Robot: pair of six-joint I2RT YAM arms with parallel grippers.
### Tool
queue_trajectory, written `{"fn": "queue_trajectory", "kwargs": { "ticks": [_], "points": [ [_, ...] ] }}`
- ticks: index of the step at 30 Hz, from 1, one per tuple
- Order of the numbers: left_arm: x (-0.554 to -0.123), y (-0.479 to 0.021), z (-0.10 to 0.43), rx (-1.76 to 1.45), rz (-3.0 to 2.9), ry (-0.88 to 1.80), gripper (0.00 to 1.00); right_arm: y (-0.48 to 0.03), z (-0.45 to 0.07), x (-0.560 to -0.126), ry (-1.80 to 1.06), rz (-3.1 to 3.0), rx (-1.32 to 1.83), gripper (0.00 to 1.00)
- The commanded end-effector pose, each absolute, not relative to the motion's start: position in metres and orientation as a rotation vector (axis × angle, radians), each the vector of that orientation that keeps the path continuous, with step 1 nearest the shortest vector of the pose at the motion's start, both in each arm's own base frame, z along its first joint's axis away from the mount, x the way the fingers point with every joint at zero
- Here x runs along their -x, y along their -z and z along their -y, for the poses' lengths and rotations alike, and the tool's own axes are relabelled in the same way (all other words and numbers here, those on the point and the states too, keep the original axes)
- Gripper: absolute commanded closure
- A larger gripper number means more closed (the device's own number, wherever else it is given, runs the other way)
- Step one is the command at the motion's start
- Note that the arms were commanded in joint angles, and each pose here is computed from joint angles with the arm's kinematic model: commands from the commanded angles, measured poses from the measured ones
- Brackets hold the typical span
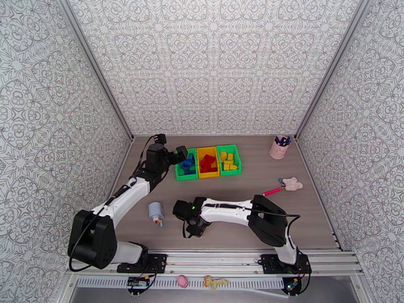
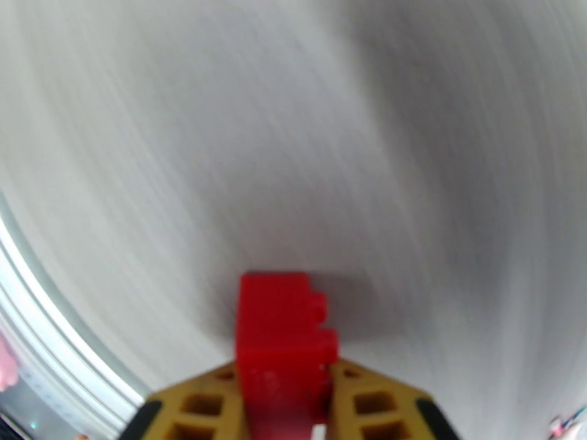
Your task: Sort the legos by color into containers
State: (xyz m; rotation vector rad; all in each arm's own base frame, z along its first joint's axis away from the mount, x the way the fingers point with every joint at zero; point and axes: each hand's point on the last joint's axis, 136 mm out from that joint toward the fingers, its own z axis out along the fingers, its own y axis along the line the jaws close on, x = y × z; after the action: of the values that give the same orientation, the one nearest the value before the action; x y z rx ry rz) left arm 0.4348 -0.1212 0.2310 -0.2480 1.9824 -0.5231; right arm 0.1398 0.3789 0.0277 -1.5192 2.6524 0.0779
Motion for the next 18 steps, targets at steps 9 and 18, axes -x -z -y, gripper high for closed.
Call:
{"fn": "queue_trajectory", "kwargs": {
  "ticks": [9, 18],
  "points": [
    [-0.412, -0.250, 0.133, 0.073, -1.941, 0.502, 0.00, -0.071, -0.375, -0.161, -0.222, -2.611, 1.295, 0.81],
    [-0.371, -0.246, 0.146, -0.157, -1.926, 0.454, 0.00, -0.126, -0.330, -0.228, -0.331, -2.527, 0.877, 0.81]
  ]
}}
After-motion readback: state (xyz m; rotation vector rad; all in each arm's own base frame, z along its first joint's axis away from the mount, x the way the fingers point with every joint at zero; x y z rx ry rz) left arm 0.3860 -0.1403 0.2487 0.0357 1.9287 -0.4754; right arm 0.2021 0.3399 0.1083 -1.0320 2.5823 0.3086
